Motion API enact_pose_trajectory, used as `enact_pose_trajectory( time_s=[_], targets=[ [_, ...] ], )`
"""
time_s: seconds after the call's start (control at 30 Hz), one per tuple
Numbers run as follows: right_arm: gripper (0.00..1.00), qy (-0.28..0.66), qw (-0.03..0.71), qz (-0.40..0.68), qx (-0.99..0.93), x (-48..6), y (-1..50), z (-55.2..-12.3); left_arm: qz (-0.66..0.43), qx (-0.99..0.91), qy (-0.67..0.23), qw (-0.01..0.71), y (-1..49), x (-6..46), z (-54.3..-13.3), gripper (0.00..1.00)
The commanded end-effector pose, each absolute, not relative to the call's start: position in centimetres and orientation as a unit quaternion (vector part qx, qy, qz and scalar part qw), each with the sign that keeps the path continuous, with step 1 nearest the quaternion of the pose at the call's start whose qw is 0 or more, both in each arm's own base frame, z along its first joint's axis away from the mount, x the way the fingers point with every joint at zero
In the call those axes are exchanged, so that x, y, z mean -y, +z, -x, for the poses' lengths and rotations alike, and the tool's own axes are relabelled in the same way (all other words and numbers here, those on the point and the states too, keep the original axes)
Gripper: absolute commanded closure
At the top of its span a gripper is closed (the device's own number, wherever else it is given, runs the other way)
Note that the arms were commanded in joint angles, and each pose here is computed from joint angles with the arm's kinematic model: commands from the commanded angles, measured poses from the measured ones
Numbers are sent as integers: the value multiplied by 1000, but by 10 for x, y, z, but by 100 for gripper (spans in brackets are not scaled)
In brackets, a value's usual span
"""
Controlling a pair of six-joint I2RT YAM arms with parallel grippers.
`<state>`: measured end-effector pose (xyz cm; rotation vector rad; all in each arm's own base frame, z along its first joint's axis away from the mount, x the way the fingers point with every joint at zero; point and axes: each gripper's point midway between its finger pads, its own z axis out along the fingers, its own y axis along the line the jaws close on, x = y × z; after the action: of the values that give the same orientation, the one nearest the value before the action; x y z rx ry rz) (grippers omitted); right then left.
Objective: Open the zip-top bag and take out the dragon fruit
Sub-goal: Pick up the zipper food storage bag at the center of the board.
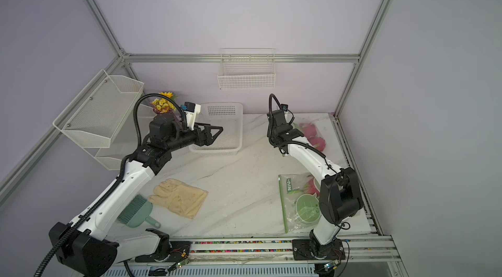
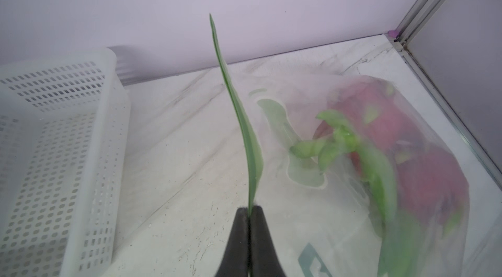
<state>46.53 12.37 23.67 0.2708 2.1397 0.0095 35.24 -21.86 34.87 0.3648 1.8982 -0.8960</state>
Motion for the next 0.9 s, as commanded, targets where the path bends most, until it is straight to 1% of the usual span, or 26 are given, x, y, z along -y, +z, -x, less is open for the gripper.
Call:
enact_pose_trajectory(
  time_s=[0.0,0.2,0.23,0.47,0.6,0.67,0.73,0.87],
  targets=[
    [100,48,502,-146,-851,-122,280,-459,-184,-752,-369,513,367,245,-353,13],
    [100,102,538,-186,-816,-115,332,-447,-232,-742,-380,502,356,306,-343,13],
    [100,110,543,-191,-810,-115,339,-445,-237,-747,-378,493,342,318,-347,14],
    [100,175,570,-229,-769,-112,386,-434,-266,-700,-383,541,340,369,-334,14],
    [100,220,578,-252,-745,-113,402,-427,-287,-682,-374,558,342,388,-326,15],
    [100,250,575,-264,-733,-117,403,-426,-288,-680,-376,560,340,394,-326,15],
    [100,288,578,-274,-712,-118,412,-417,-288,-682,-374,558,336,396,-327,15],
    [100,343,567,-307,-683,-119,406,-409,-292,-688,-357,560,328,392,-329,15]
  ],
)
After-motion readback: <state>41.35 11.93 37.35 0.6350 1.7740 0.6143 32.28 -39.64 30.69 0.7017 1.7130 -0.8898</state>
